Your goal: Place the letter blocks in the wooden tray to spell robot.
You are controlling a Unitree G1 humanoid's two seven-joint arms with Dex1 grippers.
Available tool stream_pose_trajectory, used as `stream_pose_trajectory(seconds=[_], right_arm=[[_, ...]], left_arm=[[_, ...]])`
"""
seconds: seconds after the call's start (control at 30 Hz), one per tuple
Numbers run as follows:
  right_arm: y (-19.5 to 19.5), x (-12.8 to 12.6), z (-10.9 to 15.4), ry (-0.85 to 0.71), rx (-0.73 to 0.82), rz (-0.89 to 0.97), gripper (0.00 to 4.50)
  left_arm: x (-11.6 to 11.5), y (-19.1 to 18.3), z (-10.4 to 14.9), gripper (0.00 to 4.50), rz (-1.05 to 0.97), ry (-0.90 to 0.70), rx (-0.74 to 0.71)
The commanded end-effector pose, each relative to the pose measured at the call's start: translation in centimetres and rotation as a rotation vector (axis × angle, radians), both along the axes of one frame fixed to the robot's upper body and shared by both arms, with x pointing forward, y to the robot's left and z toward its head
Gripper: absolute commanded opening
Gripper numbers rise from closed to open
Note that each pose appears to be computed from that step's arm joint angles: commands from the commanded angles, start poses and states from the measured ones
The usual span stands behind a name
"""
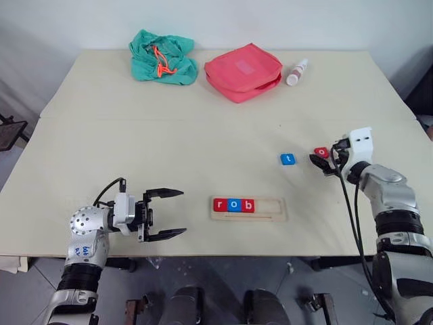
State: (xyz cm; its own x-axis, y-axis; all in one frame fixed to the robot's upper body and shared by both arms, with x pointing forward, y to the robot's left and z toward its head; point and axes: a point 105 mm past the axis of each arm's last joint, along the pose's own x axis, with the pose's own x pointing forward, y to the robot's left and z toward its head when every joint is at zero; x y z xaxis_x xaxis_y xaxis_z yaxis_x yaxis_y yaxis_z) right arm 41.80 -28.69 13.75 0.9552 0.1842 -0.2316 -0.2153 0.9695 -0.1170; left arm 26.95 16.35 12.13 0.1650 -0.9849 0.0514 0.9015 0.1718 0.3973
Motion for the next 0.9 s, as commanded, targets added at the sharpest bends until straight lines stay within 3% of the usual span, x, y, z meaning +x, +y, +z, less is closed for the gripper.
stream_pose_trajectory(seconds=[0.03,0.3,0.4,0.57,0.63,0.9], right_arm=[[-0.1,0.2,-0.2,0.000,-0.010,-0.010,4.11],[-0.2,0.0,0.1,-0.045,-0.001,-0.037,1.53],[0.1,-0.8,1.6,-0.106,0.011,-0.048,1.47],[2.4,-5.3,3.3,-0.153,0.041,-0.042,1.47],[3.6,-7.8,2.9,-0.130,0.042,-0.034,1.47],[5.8,-13.6,0.0,-0.008,0.102,-0.078,1.47]], left_arm=[[-0.3,0.4,0.7,4.50,0.016,-0.031,0.001],[-0.2,0.2,0.6,4.50,0.011,-0.030,-0.001],[-0.1,0.0,0.6,4.50,-0.004,-0.028,-0.001],[0.2,-0.1,0.6,4.50,-0.027,-0.024,0.006],[0.3,-0.1,0.6,4.50,-0.037,-0.021,0.009],[0.8,-0.3,0.7,4.50,-0.075,-0.013,0.014]])
